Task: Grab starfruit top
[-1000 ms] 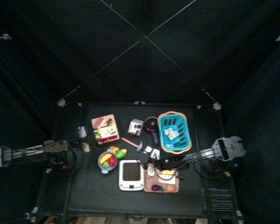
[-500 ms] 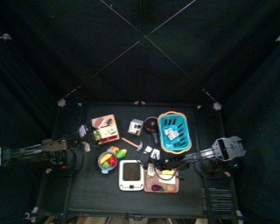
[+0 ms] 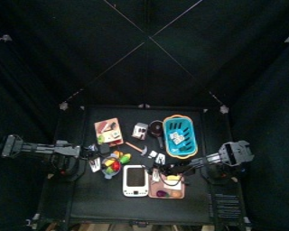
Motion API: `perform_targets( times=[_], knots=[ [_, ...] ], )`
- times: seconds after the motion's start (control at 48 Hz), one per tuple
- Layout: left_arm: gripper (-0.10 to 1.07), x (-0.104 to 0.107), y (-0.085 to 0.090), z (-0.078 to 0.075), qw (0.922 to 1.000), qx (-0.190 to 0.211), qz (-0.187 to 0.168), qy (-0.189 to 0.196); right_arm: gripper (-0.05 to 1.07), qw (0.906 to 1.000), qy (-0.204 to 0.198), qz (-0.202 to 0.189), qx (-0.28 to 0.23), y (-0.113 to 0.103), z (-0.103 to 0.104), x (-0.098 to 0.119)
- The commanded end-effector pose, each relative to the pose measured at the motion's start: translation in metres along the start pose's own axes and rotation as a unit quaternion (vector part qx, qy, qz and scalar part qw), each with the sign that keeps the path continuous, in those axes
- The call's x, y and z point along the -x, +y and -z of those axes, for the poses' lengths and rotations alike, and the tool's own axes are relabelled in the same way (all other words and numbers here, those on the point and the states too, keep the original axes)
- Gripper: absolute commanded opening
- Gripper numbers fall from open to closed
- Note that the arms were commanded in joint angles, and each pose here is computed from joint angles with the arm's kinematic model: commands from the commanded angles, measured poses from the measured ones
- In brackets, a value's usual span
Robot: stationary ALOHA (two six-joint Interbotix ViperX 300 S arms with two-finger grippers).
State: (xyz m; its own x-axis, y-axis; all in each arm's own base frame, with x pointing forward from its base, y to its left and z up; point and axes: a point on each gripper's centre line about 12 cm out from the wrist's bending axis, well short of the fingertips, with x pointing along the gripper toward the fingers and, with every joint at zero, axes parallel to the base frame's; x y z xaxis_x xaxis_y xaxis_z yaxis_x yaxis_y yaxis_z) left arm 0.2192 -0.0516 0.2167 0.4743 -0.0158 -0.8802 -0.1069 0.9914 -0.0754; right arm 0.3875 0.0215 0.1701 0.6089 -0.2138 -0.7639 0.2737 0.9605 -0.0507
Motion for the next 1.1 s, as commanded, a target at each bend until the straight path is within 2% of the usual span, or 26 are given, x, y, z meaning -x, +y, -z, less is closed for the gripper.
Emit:
perform_targets(
  times=[0.0,0.146,0.188,0.312,0.521,0.708,0.812,0.917,1.021,1.083],
  knots=[
    [0.97,-0.008,-0.003,-0.003,0.9998,0.000,-0.013,-0.016,0.91,0.9998,-0.017,-0.004,-0.006,-0.002,-0.010,0.009],
    [0.97,-0.026,0.010,-0.002,0.9965,-0.011,-0.080,-0.021,0.91,0.9998,-0.016,-0.005,-0.007,-0.002,-0.009,0.008],
    [0.97,-0.030,0.012,-0.001,0.9961,-0.004,-0.086,-0.018,0.91,0.9998,-0.015,-0.005,-0.007,-0.001,-0.009,0.008],
    [0.97,-0.039,0.010,0.006,0.9963,0.032,-0.079,-0.006,0.91,0.9999,-0.014,-0.004,-0.007,-0.002,-0.009,0.007],
    [0.97,-0.056,0.008,0.009,0.9970,0.030,-0.071,0.003,0.91,0.9999,-0.014,-0.004,-0.005,-0.001,-0.009,0.007],
    [0.96,-0.063,0.018,0.011,0.9954,0.046,-0.083,0.013,0.91,0.9998,-0.016,-0.004,-0.007,-0.001,-0.011,0.007],
    [0.89,-0.064,0.024,0.010,0.9945,0.057,-0.087,0.014,0.91,0.9999,-0.015,-0.003,-0.007,-0.002,-0.010,0.007],
    [0.78,-0.065,0.021,0.009,0.9956,0.058,-0.073,0.005,0.91,0.9999,-0.014,-0.003,-0.007,-0.002,-0.010,0.006],
    [0.78,-0.068,0.015,0.009,0.9961,0.076,-0.043,-0.006,0.91,0.9999,-0.013,-0.002,-0.007,-0.002,-0.009,0.006],
    [0.78,-0.069,0.015,0.013,0.9959,0.081,-0.041,-0.001,0.91,0.9999,-0.014,-0.003,-0.007,-0.002,-0.009,0.006]
  ],
)
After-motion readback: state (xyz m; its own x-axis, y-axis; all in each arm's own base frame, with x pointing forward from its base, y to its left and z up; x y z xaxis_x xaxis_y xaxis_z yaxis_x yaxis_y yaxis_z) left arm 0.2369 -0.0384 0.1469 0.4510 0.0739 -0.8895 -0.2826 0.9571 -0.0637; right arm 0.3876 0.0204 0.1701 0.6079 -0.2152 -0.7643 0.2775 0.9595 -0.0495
